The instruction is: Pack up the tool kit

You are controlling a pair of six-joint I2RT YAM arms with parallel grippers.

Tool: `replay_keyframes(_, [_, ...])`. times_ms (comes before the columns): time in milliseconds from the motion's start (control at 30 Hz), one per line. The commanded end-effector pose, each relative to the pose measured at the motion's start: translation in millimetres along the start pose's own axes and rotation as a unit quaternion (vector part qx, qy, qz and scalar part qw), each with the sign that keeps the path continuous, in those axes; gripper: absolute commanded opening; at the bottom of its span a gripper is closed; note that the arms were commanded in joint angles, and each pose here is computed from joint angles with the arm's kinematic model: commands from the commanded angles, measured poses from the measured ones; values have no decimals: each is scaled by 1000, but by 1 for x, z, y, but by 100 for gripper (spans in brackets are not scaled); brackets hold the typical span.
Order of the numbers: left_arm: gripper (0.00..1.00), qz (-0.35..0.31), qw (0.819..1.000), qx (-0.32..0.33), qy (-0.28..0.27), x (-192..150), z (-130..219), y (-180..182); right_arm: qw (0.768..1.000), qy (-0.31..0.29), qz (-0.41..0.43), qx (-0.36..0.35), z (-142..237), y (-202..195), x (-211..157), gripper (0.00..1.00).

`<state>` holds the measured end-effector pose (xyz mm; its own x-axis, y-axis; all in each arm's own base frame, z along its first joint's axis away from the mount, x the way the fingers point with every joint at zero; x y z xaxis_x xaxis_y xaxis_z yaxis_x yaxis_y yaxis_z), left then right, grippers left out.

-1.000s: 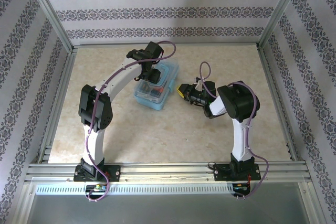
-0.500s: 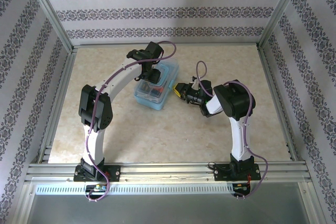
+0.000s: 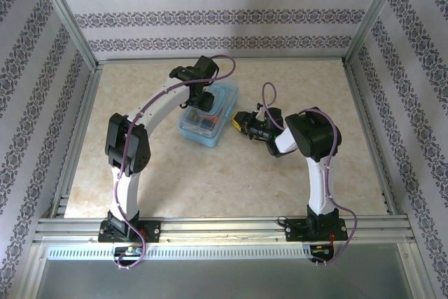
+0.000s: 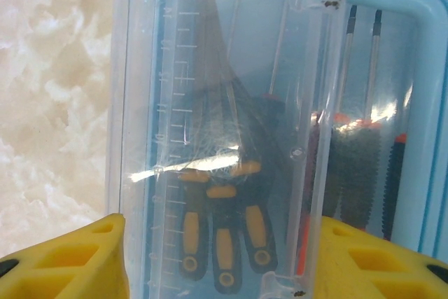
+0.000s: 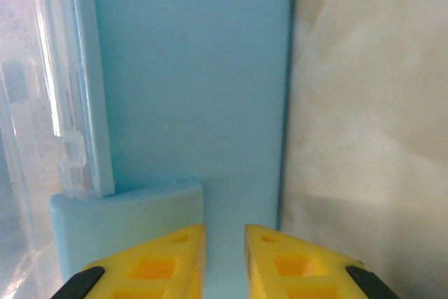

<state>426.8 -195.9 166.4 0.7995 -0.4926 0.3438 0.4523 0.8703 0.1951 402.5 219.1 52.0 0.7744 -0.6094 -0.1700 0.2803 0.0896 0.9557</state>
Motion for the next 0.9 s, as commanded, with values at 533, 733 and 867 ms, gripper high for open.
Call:
replay_keyframes(533, [43, -5, 996, -82, 47, -12, -12, -95, 967, -197, 134, -92, 143, 68, 33, 30])
replay_keyframes(733, [44, -1, 993, -108, 37, -3, -9, -117, 956, -217, 171, -103, 167, 88, 21, 32])
replay_keyframes(867, [47, 4, 993, -120, 22, 5, -1, -125, 947, -228, 194, -113, 181, 97, 16, 35])
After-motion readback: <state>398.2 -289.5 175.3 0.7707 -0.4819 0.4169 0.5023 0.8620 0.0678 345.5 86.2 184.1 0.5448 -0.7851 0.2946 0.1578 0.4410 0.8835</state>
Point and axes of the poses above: each hand's point on the last joint's axis, 136 mm out from that joint toward the fingers, its own z axis back along the fingers, its own y axis along the line the jaws close on, x = y × z, the point moved 3 cm from there along z, back along the fingers, and after that the axes turned 13 degrees about -z, right-handed, at the moved point
